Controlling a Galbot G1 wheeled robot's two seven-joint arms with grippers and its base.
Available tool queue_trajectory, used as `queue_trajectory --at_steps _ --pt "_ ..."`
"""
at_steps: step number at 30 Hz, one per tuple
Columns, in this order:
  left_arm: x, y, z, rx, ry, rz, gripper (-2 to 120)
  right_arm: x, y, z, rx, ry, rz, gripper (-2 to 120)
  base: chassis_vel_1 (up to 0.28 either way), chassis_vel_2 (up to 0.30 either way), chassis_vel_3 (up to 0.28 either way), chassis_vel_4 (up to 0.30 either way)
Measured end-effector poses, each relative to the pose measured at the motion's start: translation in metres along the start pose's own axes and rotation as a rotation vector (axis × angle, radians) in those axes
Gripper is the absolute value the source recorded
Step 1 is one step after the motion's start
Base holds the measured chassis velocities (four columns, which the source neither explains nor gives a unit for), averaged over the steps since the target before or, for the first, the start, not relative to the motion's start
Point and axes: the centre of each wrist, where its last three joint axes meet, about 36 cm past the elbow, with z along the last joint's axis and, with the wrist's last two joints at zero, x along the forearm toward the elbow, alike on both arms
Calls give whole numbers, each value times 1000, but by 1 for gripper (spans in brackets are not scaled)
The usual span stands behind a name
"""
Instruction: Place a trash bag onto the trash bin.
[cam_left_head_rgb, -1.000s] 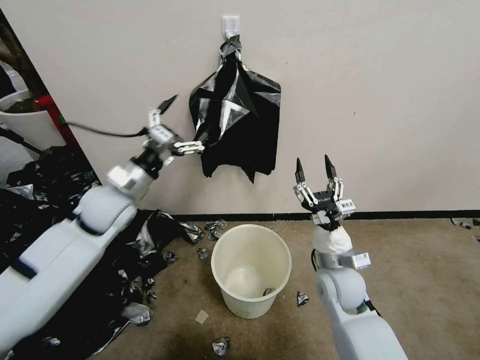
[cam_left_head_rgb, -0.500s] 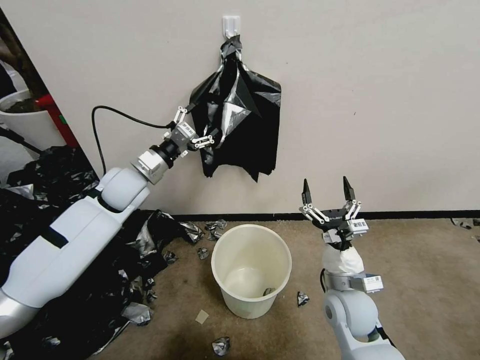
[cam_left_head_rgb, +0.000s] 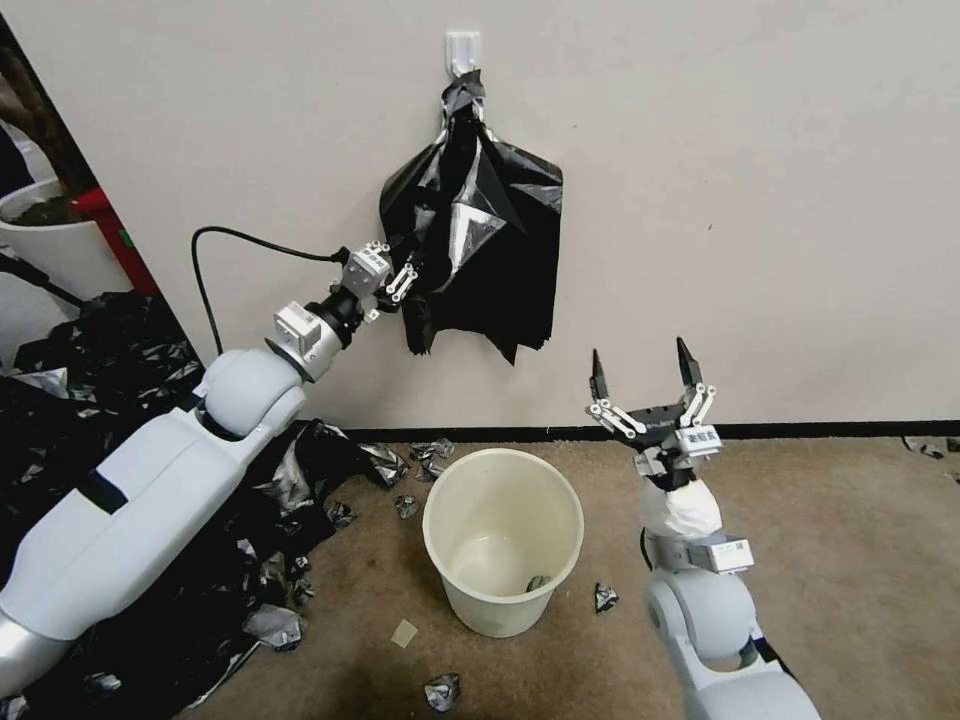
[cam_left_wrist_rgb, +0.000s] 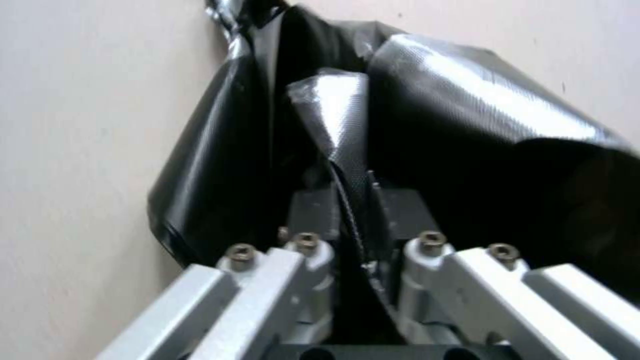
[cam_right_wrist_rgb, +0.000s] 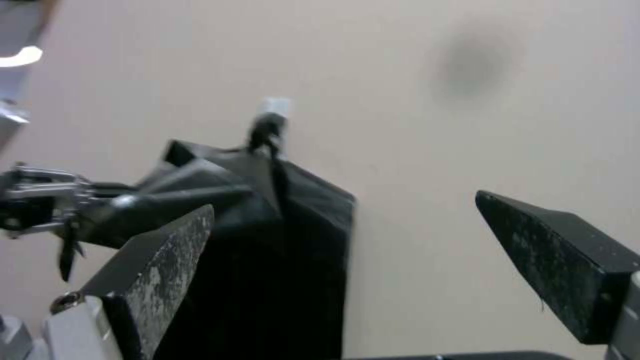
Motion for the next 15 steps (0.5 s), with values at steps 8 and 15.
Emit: queue_trajectory --at_steps 8,15 --pt "8 -37 -2 184 -14 -27 0 -59 -13 -20 84 17 -188 100 0 0 0 0" --pt "13 -52 2 219 -40 -68 0 -124 3 -39 117 217 -133 100 0 0 0 0"
